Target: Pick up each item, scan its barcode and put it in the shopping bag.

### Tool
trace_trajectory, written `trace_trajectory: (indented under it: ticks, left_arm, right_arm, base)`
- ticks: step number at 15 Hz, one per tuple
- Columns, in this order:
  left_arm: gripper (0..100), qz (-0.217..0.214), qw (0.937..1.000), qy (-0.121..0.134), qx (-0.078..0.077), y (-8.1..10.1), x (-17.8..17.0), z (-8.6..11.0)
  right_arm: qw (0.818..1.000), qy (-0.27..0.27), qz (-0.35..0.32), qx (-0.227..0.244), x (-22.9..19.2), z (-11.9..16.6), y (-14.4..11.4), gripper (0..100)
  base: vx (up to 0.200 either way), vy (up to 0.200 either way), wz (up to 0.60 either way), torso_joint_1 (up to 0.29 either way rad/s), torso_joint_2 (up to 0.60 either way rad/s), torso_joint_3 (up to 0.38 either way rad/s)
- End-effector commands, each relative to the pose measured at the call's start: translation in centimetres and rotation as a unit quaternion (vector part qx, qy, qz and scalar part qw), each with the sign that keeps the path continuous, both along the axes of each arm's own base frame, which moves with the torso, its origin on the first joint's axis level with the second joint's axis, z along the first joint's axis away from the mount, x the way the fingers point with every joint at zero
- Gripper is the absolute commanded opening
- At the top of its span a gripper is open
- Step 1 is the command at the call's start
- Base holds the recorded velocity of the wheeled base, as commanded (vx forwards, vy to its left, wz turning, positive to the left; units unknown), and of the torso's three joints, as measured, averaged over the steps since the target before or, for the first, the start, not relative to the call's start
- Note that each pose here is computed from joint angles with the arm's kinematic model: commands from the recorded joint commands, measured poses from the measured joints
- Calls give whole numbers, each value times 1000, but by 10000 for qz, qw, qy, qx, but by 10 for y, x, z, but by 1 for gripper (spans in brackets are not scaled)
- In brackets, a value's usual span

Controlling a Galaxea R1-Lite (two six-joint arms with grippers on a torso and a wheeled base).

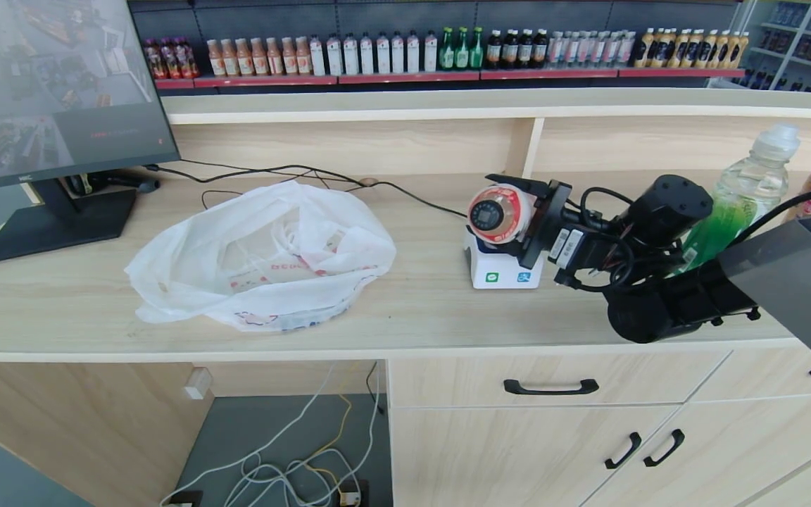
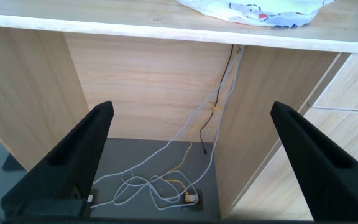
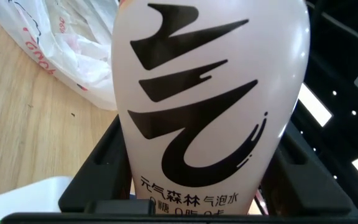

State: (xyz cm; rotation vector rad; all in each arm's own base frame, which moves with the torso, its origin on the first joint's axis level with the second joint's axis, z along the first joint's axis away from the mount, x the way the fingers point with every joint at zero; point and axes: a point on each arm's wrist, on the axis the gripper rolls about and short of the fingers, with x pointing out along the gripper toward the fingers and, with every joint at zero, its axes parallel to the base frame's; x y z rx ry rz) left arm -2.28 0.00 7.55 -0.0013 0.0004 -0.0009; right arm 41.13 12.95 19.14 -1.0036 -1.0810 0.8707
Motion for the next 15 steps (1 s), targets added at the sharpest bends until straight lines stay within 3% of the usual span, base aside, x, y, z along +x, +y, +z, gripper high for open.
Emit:
trace_trajectory:
  ticks: [1, 5, 8, 10, 12, 15]
  left_arm:
    - [100, 4, 10000, -2, -1, 0, 0, 0]
    - [100, -3, 10000, -2, -1, 0, 0, 0]
    - [100, -3, 10000, -2, -1, 0, 0, 0]
    - [100, 4, 10000, -2, -1, 0, 0, 0]
    - [100, 4, 10000, -2, -1, 0, 0, 0]
    - [100, -3, 10000, -2, -1, 0, 0, 0]
  right_arm:
    - [10000, -20, 20, 29, -4, 5, 1, 0]
    - [9990, 173, 83, 403, -33, 39, 6, 0]
    - [9928, 571, 0, 1049, -55, 56, 6, 0]
    - [9761, 1361, -392, 1647, -75, 47, 0, 0]
    - [9583, 2003, -594, 1948, -99, 39, -2, 0]
    - [9362, 2417, -421, 2515, -120, 53, 7, 0]
  base:
    - [0, 0, 0, 0, 0, 0]
    - [0, 0, 0, 0, 0, 0]
    - [0, 0, 0, 0, 0, 0]
    - [0, 0, 0, 0, 0, 0]
    - [0, 0, 0, 0, 0, 0]
    - [0, 0, 0, 0, 0, 0]
